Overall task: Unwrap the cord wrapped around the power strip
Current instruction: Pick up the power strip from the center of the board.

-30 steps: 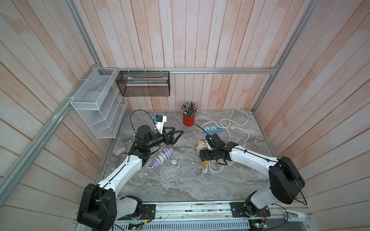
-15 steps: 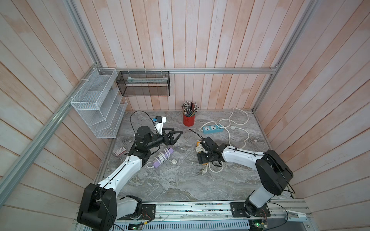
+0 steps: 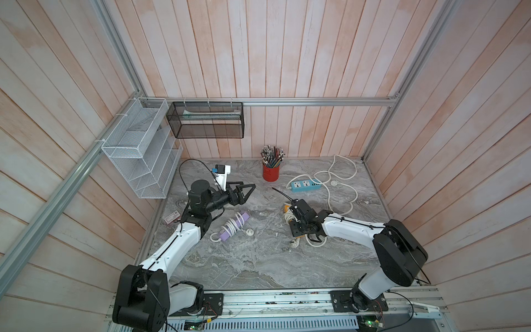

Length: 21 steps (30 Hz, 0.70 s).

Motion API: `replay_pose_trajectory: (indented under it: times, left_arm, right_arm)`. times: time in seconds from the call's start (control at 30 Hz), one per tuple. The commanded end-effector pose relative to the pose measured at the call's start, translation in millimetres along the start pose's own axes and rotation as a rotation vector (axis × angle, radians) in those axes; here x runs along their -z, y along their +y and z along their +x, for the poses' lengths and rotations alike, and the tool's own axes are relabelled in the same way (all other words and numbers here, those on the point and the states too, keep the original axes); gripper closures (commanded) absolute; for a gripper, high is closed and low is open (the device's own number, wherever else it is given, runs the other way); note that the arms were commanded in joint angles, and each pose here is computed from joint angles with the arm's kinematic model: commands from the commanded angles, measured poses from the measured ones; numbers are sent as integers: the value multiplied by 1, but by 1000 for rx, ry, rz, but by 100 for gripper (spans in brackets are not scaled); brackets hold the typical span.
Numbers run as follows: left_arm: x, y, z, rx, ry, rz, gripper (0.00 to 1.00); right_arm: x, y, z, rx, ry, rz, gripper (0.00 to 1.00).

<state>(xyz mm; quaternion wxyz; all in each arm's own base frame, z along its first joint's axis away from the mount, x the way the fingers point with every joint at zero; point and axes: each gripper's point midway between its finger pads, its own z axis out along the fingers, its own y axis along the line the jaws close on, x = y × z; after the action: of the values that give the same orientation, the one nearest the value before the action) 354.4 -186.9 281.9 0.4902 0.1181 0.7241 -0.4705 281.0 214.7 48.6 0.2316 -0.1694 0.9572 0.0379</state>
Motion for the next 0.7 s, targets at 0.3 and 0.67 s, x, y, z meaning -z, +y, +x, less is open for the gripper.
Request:
replay_pose_trajectory:
  times: [0.3,0.67]
  left_arm:
    - [-6,21,13,291,194,104,0]
    - [-26,-9,50,369,337,233,0]
  right_arm:
    - [111,27,-64,287,-374,-51,74]
    - [132,72,-68,451,-426,-169,73]
